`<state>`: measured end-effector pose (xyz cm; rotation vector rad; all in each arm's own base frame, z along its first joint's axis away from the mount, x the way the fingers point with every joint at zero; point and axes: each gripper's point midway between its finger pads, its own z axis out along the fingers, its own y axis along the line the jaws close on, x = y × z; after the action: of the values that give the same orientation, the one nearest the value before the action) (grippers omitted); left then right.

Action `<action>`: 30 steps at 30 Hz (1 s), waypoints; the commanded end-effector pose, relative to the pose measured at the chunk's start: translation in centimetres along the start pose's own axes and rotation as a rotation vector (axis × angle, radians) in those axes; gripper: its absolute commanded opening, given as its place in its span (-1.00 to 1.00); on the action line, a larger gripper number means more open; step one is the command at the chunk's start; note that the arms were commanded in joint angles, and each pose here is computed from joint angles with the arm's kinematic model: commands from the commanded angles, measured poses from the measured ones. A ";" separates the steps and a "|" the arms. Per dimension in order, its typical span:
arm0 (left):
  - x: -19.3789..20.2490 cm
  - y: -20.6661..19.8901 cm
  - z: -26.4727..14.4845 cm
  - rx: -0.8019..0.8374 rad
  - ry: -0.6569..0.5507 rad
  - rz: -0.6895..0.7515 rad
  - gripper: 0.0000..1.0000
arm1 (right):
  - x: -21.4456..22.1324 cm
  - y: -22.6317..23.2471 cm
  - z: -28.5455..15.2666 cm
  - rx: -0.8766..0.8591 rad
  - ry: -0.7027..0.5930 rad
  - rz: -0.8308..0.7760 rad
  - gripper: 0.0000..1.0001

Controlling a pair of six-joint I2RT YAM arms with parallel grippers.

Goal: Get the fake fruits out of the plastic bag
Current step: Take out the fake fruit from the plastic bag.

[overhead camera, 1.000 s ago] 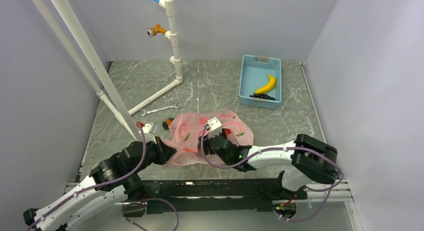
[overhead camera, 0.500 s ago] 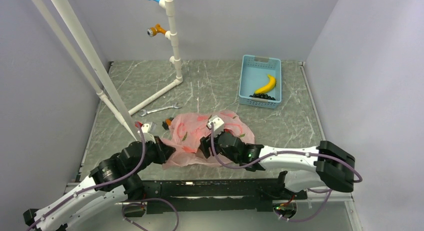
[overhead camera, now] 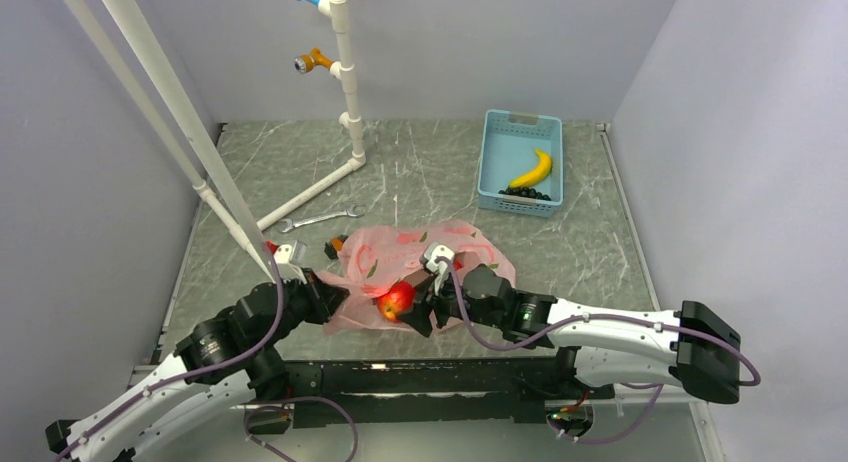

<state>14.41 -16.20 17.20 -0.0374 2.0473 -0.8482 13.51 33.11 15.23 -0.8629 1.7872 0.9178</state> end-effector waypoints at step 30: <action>-1.4 -1.8 0.6 0.007 -0.002 -0.026 -1.00 | -13.6 -11.1 -10.3 0.729 -0.501 0.229 -1.00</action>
<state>14.81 -16.72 16.55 -0.0492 2.1075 -0.8065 20.79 25.43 25.45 -0.1812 1.6815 0.6533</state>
